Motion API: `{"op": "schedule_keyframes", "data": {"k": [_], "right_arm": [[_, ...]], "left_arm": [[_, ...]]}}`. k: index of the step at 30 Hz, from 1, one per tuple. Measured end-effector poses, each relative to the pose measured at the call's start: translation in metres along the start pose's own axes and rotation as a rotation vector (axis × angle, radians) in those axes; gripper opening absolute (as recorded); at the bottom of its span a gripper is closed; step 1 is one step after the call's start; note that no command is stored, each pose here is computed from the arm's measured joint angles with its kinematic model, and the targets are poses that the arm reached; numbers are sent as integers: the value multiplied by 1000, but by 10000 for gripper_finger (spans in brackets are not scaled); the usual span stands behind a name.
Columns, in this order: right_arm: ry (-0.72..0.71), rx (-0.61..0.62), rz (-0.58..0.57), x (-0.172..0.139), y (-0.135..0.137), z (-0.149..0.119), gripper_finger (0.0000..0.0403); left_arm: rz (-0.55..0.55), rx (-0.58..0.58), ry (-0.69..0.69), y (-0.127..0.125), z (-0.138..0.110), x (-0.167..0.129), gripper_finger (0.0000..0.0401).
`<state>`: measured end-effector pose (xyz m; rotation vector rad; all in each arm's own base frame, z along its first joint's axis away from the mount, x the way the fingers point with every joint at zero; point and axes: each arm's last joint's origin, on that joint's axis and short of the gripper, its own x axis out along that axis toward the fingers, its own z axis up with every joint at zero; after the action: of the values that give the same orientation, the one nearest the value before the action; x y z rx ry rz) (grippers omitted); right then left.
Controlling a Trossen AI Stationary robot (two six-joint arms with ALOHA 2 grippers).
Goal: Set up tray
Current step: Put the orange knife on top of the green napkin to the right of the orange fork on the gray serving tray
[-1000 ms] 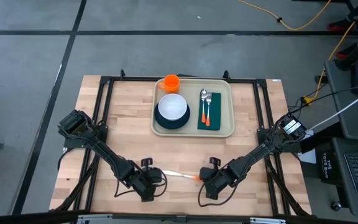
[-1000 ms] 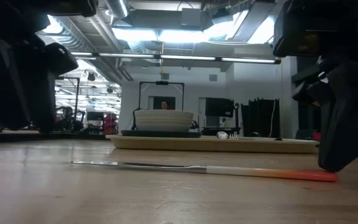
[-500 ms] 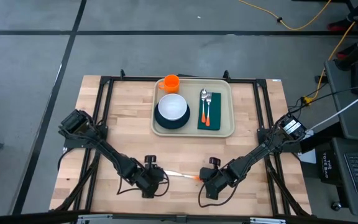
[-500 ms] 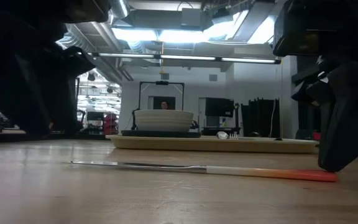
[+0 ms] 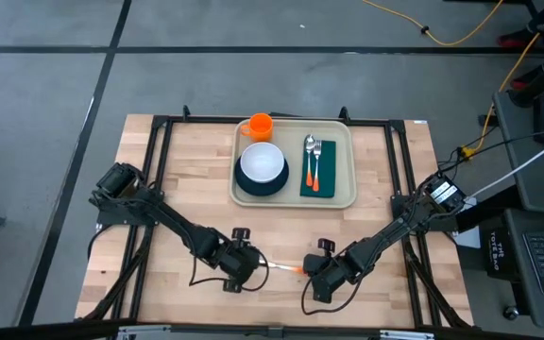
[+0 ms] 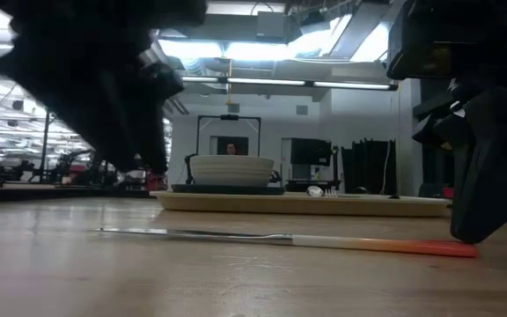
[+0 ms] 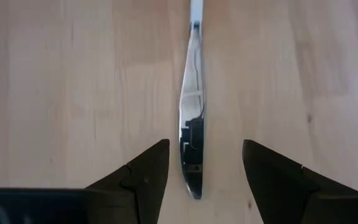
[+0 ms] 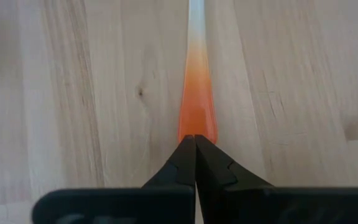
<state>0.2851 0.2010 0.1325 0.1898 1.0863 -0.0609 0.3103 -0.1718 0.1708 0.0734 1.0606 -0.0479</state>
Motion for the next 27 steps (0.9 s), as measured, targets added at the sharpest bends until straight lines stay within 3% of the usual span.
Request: {"op": "schedule_keyframes", "data": {"k": [4,16,27], "right_arm": [[0,0,0,0,0,0,0],[0,4,0,0,0,0,0],[4,22,-14,11,1,-2,0]], "left_arm": [[18,24,9,2,8,-1,198],[81,93,285,-7,16,24,198],[89,36,293,-7,15,26,198]]}}
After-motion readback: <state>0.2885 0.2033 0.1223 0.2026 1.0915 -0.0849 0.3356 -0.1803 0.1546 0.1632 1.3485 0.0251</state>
